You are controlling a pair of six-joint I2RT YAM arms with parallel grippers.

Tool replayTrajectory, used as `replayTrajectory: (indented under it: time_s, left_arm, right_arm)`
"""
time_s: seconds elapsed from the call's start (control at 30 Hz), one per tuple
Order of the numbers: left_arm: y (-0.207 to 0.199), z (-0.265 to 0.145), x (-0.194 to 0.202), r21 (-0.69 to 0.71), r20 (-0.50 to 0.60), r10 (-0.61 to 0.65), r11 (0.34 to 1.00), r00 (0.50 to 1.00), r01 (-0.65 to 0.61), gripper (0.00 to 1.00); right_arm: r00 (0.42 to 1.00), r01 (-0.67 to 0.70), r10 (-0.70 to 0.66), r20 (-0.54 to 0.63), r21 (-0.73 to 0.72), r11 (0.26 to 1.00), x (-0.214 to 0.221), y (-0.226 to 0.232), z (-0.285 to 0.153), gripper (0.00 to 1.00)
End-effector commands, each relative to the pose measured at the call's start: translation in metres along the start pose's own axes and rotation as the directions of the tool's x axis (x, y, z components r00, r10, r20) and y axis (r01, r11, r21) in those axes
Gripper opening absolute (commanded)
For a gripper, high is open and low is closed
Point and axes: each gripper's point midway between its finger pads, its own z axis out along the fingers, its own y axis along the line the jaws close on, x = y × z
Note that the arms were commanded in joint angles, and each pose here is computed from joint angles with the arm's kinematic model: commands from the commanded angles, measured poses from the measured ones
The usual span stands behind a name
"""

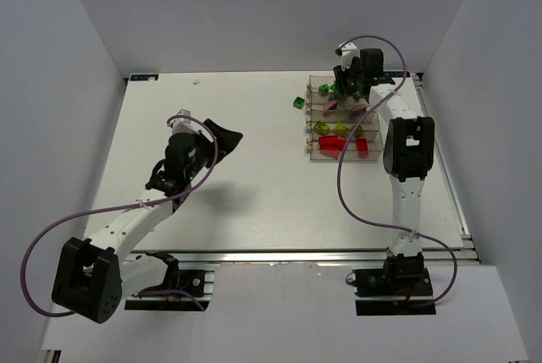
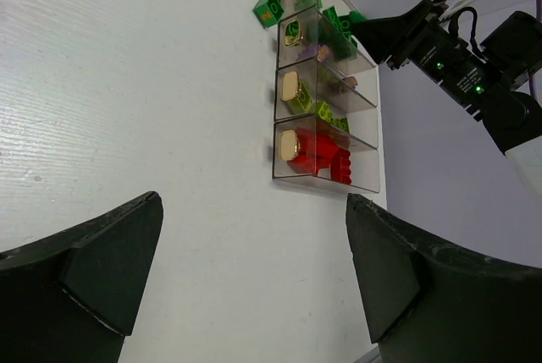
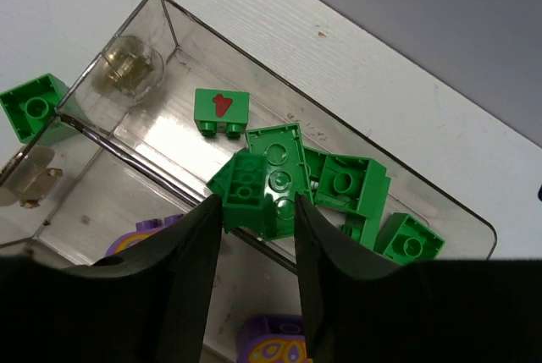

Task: Sort the legos into containers by color

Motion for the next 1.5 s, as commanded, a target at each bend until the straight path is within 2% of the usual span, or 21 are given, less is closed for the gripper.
replayTrajectory:
  time_s: [0.0, 0.07, 0.27, 0.37, 0.4, 0.47, 0.53, 0.57, 0.67, 0.77, 0.9, 0.97, 1.0, 1.13, 1.47]
  left_arm:
    - [0.003, -0.007, -0.004, -0.013, 0.022, -0.011, 1.000, 1.000, 0.011, 0.98]
    - [0.003, -0.008, -0.004, -0.010, 0.024, -0.012, 1.000, 1.000, 0.012, 0.98]
    - [0.000, -0.011, -0.007, -0.010, 0.028, -0.003, 1.000, 1.000, 0.003, 0.98]
    - [0.002, -0.013, -0.014, -0.028, 0.062, 0.001, 1.000, 0.998, 0.001, 0.98]
    - [0.004, -0.014, -0.013, -0.034, 0.064, 0.003, 0.999, 0.998, 0.000, 0.98]
    - [0.005, -0.016, -0.014, -0.034, 0.075, -0.002, 0.999, 0.997, 0.004, 0.98]
    - [0.006, -0.017, -0.013, -0.030, 0.078, -0.005, 1.000, 0.997, 0.007, 0.98]
    - [0.006, -0.017, -0.011, -0.026, 0.070, -0.007, 1.000, 0.998, 0.009, 0.98]
    - [0.008, -0.013, -0.003, -0.021, 0.035, -0.001, 1.000, 0.999, 0.002, 0.98]
    - [0.008, -0.007, 0.005, -0.024, -0.022, 0.018, 1.000, 1.000, -0.019, 0.98]
    - [0.004, -0.005, 0.005, -0.016, -0.034, 0.035, 0.999, 0.999, -0.035, 0.98]
    - [0.003, -0.005, 0.004, -0.010, -0.027, 0.034, 0.999, 0.999, -0.034, 0.98]
    - [0.003, -0.006, 0.003, -0.010, -0.025, 0.033, 0.999, 0.999, -0.033, 0.98]
    - [0.006, -0.010, 0.004, -0.012, -0.015, 0.022, 1.000, 1.000, -0.022, 0.98]
    - [0.016, -0.021, 0.006, -0.036, 0.004, 0.013, 0.999, 1.000, -0.013, 0.98]
  right_arm:
    - [0.998, 0.021, -0.021, 0.062, 0.009, 1.000, -0.023, -0.006, -0.003, 0.47]
    - [0.998, 0.017, -0.017, 0.064, 0.009, 1.000, -0.023, -0.008, -0.003, 0.52]
    - [0.994, 0.019, -0.016, 0.110, -0.024, 1.000, -0.044, -0.002, -0.014, 0.54]
    - [0.981, 0.103, -0.069, 0.183, -0.181, 0.978, -0.063, 0.027, -0.030, 0.47]
    - [0.964, 0.156, -0.079, 0.255, -0.297, 0.942, -0.081, 0.052, -0.048, 0.44]
    - [0.931, 0.289, -0.160, 0.327, -0.397, 0.871, -0.082, 0.081, -0.062, 0.35]
    - [0.912, 0.353, -0.206, 0.354, -0.428, 0.832, -0.086, 0.102, -0.072, 0.35]
    - [0.885, 0.426, -0.271, 0.377, -0.426, 0.798, -0.087, 0.116, -0.071, 0.40]
    - [0.884, 0.450, -0.331, 0.329, -0.409, 0.794, -0.080, 0.130, -0.059, 0.53]
    - [0.887, 0.449, -0.347, 0.305, -0.394, 0.802, -0.080, 0.140, -0.051, 0.62]
    - [0.878, 0.476, -0.417, 0.236, -0.332, 0.815, -0.081, 0.149, -0.032, 0.68]
    - [0.877, 0.480, -0.448, 0.173, -0.250, 0.841, -0.084, 0.149, -0.017, 0.72]
    - [0.874, 0.485, -0.468, 0.128, -0.201, 0.851, -0.083, 0.143, -0.012, 0.72]
    - [0.859, 0.511, -0.505, 0.083, -0.113, 0.852, -0.088, 0.143, 0.003, 0.74]
    - [0.813, 0.577, -0.582, 0.004, -0.128, 0.806, -0.053, 0.151, 0.044, 0.67]
